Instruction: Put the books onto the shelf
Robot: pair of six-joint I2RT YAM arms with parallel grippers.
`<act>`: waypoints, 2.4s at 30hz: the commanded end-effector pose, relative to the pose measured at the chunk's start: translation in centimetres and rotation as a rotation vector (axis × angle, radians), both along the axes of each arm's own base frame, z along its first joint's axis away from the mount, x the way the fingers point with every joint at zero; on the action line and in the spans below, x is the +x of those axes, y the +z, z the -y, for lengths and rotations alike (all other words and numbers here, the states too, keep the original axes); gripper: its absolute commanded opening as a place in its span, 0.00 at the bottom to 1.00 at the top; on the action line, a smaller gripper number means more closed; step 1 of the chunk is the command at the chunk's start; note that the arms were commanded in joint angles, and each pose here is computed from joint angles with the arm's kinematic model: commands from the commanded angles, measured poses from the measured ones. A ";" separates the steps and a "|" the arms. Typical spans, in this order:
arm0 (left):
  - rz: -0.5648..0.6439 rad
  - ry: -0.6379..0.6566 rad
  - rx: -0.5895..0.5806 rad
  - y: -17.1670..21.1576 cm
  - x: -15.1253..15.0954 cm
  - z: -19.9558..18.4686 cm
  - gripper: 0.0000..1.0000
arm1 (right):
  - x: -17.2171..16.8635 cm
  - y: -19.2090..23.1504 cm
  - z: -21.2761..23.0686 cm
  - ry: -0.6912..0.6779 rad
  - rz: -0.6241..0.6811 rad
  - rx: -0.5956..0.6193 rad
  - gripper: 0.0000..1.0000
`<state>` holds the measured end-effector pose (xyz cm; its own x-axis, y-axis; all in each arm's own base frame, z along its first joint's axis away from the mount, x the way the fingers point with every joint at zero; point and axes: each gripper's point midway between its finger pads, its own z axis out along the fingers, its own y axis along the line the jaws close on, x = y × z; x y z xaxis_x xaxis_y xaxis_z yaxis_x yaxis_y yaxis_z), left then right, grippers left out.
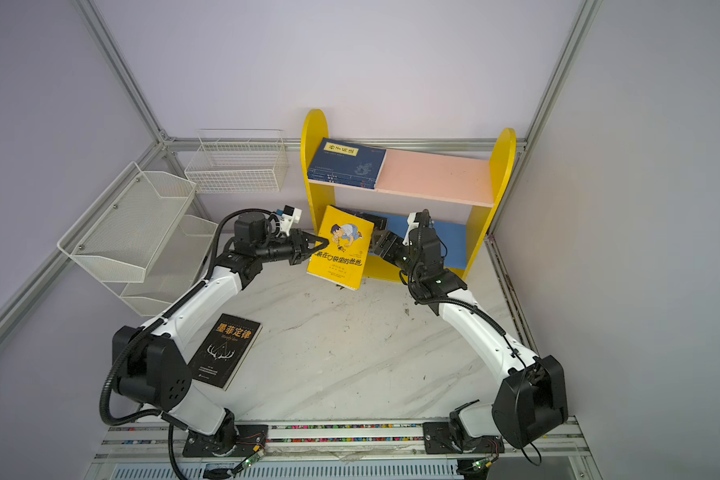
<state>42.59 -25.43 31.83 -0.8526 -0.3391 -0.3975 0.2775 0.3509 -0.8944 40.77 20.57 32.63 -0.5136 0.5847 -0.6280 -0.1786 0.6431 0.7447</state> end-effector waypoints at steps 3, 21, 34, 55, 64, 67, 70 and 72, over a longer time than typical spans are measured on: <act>0.235 0.226 -0.179 10.2 3.8 0.6 0.00 | -0.4 1.7 0.2 -0.009 0.029 0.144 0.83; 0.332 0.574 -0.340 11.5 9.5 1.7 0.00 | -0.7 -2.2 -3.3 0.146 -0.083 0.401 0.87; 0.305 0.556 -0.380 11.3 8.0 3.7 0.00 | 3.8 -1.7 -6.1 0.211 -0.025 0.509 0.82; 0.229 0.479 -0.274 8.1 6.9 3.3 0.74 | 6.8 1.4 -1.3 0.220 0.049 0.656 0.15; 0.131 0.290 -0.235 4.3 7.9 2.4 0.80 | 3.6 2.1 -0.6 0.466 -0.098 0.572 0.15; 0.121 0.256 -0.206 4.0 7.8 2.8 0.79 | 3.1 3.2 0.3 0.480 -0.086 0.540 0.15; 0.123 0.248 -0.195 4.0 7.8 2.9 0.79 | 2.7 3.9 0.4 0.494 -0.076 0.510 0.15; 0.108 0.250 -0.179 3.7 7.9 2.9 0.78 | 2.5 4.0 0.4 0.502 -0.081 0.504 0.15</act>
<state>51.19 -27.45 34.28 -0.6683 -0.6492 -0.3632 0.2518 0.2620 -0.9316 45.44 20.10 30.97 -0.8392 0.5234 -0.1474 -0.1227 0.0819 0.9891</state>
